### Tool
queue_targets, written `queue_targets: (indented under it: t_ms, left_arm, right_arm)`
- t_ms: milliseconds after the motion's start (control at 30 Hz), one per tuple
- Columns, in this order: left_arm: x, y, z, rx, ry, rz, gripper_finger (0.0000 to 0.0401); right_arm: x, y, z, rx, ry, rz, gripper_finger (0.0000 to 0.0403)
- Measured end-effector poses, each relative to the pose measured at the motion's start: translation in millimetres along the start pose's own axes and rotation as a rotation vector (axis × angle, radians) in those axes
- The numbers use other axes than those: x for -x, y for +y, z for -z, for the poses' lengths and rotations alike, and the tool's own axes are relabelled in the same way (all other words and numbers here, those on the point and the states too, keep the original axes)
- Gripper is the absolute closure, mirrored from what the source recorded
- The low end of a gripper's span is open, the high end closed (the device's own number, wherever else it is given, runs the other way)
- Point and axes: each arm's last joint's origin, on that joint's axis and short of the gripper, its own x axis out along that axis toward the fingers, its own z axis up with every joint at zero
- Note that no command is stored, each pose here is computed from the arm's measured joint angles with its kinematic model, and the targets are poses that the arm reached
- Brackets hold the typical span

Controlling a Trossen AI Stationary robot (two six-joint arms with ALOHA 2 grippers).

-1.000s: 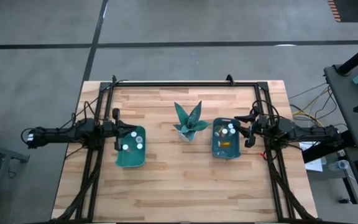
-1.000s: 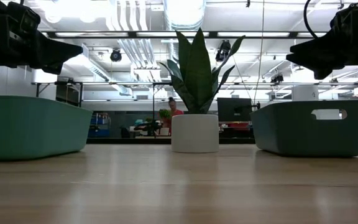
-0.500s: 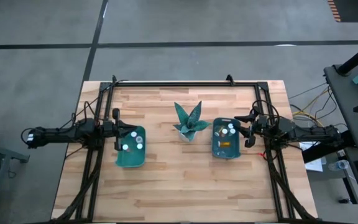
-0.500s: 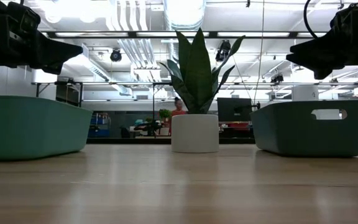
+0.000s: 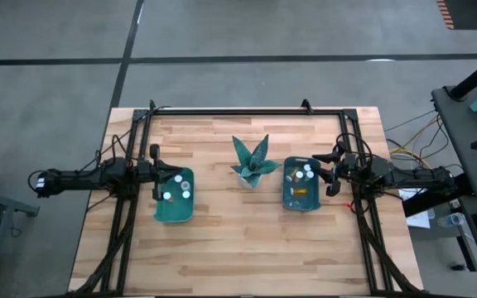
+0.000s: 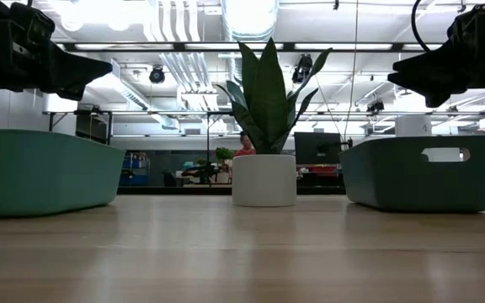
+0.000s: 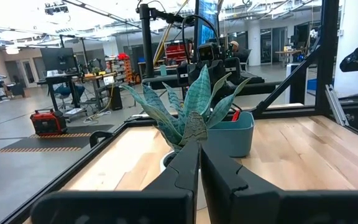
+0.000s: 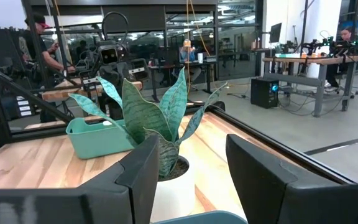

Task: Pick and place medicine bottles into bin by pill shape (circle, oval)
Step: Return to Home Position

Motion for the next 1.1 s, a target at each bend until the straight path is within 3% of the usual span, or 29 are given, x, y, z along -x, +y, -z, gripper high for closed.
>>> queue_targets:
  t_ms: [1100]
  left_arm:
    - [0.0,-0.1,0.1,0.000,0.001,0.000,0.0401]
  right_arm:
    - [0.0,0.0,0.0,0.000,0.000,-0.001,0.0222]
